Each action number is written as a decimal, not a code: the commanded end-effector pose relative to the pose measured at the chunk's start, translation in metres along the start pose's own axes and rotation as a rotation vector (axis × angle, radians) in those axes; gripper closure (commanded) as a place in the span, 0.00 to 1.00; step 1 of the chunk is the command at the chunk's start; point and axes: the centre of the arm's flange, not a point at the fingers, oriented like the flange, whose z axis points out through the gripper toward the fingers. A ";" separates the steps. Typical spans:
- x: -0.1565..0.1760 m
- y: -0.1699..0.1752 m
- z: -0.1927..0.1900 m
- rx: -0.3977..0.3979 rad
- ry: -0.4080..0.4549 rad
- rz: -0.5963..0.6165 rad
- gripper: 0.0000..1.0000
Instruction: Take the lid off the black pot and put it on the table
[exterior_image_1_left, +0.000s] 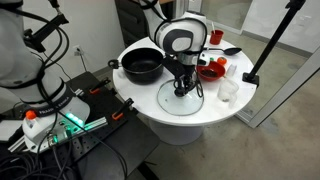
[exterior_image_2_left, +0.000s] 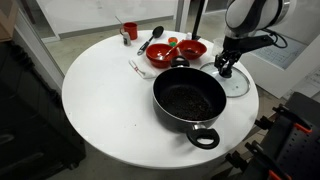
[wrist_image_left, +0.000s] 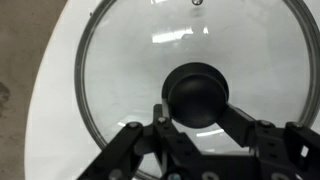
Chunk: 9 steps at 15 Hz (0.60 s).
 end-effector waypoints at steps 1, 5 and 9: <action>-0.003 0.002 -0.001 0.013 0.026 -0.025 0.75; -0.005 0.003 -0.006 0.016 0.020 -0.023 0.11; -0.024 0.005 -0.042 0.057 0.031 -0.053 0.00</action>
